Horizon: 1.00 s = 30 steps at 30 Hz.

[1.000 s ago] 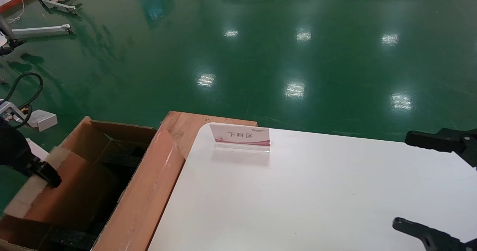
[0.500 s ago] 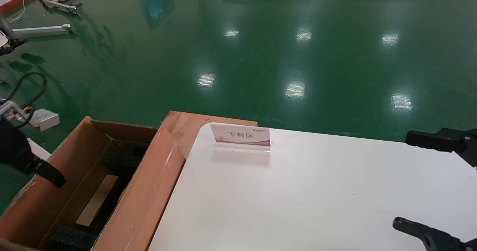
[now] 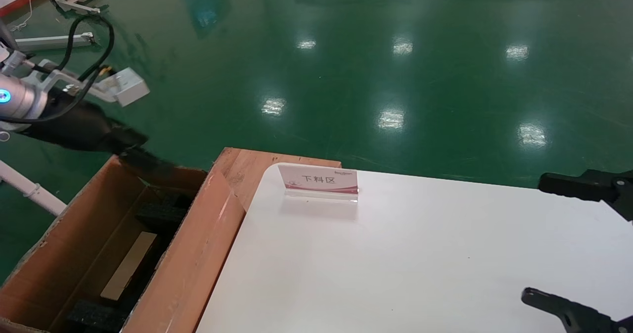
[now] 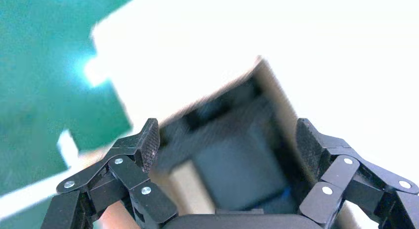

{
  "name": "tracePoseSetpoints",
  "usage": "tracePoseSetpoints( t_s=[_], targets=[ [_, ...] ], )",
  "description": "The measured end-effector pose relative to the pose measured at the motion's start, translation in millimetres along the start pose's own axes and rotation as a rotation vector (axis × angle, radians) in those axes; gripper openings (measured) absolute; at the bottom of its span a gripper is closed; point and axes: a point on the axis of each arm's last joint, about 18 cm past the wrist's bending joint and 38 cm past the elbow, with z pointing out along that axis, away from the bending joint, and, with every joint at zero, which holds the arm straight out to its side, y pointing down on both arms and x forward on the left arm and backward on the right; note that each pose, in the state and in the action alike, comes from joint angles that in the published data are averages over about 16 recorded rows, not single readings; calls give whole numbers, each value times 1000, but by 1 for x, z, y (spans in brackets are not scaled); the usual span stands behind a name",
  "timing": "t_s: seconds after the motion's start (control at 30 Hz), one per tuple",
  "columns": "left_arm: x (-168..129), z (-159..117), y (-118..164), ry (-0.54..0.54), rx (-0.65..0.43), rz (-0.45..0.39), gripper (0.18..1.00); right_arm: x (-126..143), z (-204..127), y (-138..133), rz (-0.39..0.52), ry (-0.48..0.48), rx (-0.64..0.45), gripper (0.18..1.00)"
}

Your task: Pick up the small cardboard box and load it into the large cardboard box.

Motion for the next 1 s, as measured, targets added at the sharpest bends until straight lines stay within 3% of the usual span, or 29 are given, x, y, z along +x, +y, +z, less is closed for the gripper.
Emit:
tracePoseSetpoints(
  t_s=[0.17, 0.47, 1.0],
  targets=[
    [16, 0, -10, 27, 82, 47, 995, 0, 0, 0, 0, 0, 0, 1001],
    [45, 12, -26, 103, 137, 113, 1000, 0, 0, 0, 0, 1, 0, 1001],
    [141, 39, -70, 435, 322, 284, 1000, 0, 0, 0, 0, 0, 0, 1001]
  ],
)
